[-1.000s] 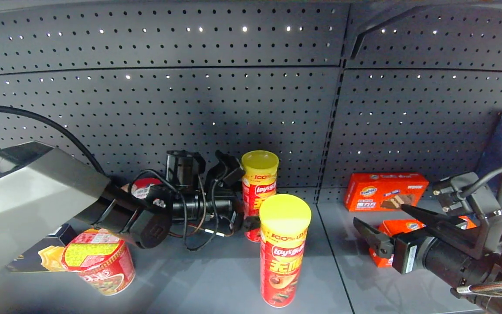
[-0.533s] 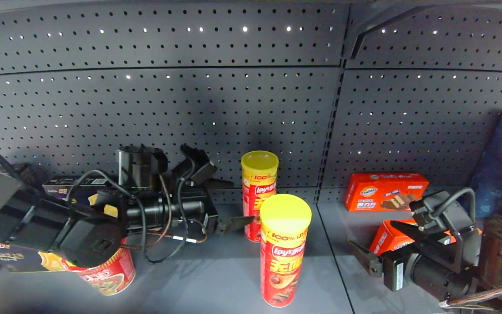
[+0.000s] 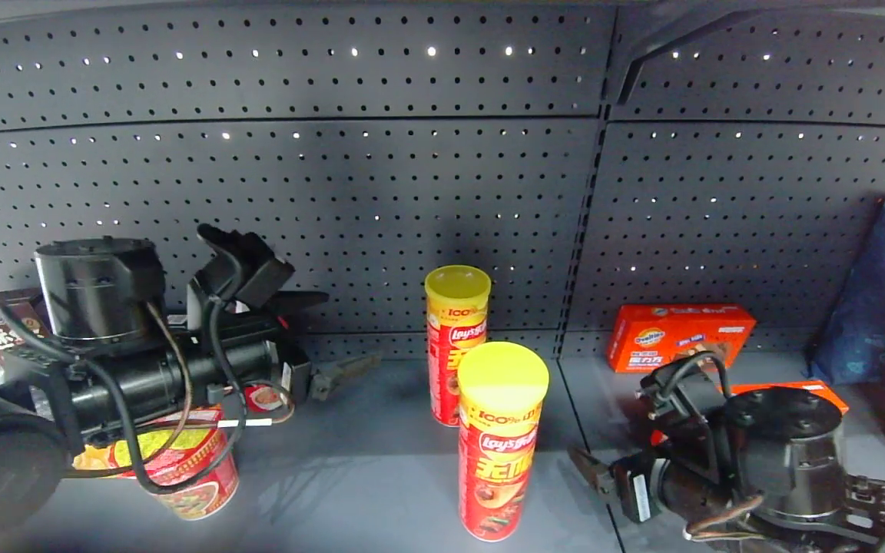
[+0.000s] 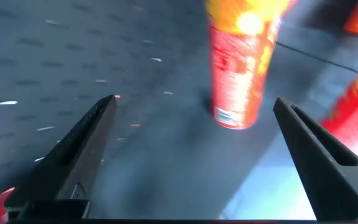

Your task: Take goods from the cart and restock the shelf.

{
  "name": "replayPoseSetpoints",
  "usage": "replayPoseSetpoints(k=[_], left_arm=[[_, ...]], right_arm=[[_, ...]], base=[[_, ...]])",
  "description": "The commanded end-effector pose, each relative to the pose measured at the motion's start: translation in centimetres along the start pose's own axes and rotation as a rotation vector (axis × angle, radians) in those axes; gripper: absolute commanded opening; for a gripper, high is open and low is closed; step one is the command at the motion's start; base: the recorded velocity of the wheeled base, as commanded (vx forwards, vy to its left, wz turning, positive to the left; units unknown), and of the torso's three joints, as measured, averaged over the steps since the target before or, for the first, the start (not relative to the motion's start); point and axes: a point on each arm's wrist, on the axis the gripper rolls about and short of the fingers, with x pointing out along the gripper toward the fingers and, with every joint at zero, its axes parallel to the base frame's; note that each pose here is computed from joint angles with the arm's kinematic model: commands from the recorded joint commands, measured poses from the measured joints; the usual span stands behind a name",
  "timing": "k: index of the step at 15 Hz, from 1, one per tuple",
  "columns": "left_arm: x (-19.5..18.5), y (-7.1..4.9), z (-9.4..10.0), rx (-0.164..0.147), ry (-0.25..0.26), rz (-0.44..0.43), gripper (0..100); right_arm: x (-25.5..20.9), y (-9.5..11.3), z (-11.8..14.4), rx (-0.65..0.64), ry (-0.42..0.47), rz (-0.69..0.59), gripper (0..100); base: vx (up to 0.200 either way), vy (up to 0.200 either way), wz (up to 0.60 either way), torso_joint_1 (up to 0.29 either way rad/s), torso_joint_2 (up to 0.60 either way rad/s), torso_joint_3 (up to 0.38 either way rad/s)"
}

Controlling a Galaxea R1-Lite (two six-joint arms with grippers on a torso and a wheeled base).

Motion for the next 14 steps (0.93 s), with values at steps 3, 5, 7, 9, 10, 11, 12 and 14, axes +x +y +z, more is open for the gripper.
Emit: replayPoseSetpoints(k=[3, 5, 7, 9, 10, 11, 12, 14], left_arm=[[-3.3, -1.0, 2.7, 0.042, -0.088, 0.091, 100], [-3.5, -1.0, 2.7, 0.028, -0.086, 0.104, 100], [-3.7, -0.9, 2.9, 0.007, -0.097, 0.112, 100], [-3.7, -0.8, 2.8, 0.0, -0.092, 0.116, 100], [-3.8, -0.7, 2.7, -0.001, -0.09, 0.119, 100], [-3.8, -0.7, 2.7, -0.001, -0.09, 0.119, 100], [-3.8, -0.7, 2.7, -0.001, -0.09, 0.119, 100], [-3.8, -0.8, 2.8, -0.002, -0.092, 0.116, 100]], right_arm=[[2.7, 2.6, -0.6, -0.032, 0.038, 0.043, 100], [2.8, 3.3, -0.8, -0.044, 0.045, 0.061, 100], [2.7, 3.5, -1.2, -0.054, 0.054, 0.07, 100], [2.5, 3.5, -1.2, -0.056, 0.055, 0.073, 100], [2.4, 3.6, -1.2, -0.058, 0.053, 0.079, 100], [2.3, 3.7, -1.2, -0.056, 0.052, 0.08, 100], [2.3, 3.8, -1.3, -0.062, 0.054, 0.086, 100], [2.4, 4.2, -1.2, -0.064, 0.051, 0.094, 100]], base=[[0.0, 0.0, 0.0, 0.0, 0.0, 0.0], [0.0, 0.0, 0.0, 0.0, 0.0, 0.0], [0.0, 0.0, 0.0, 0.0, 0.0, 0.0], [0.0, 0.0, 0.0, 0.0, 0.0, 0.0], [0.0, 0.0, 0.0, 0.0, 0.0, 0.0], [0.0, 0.0, 0.0, 0.0, 0.0, 0.0], [0.0, 0.0, 0.0, 0.0, 0.0, 0.0], [0.0, 0.0, 0.0, 0.0, 0.0, 0.0]])
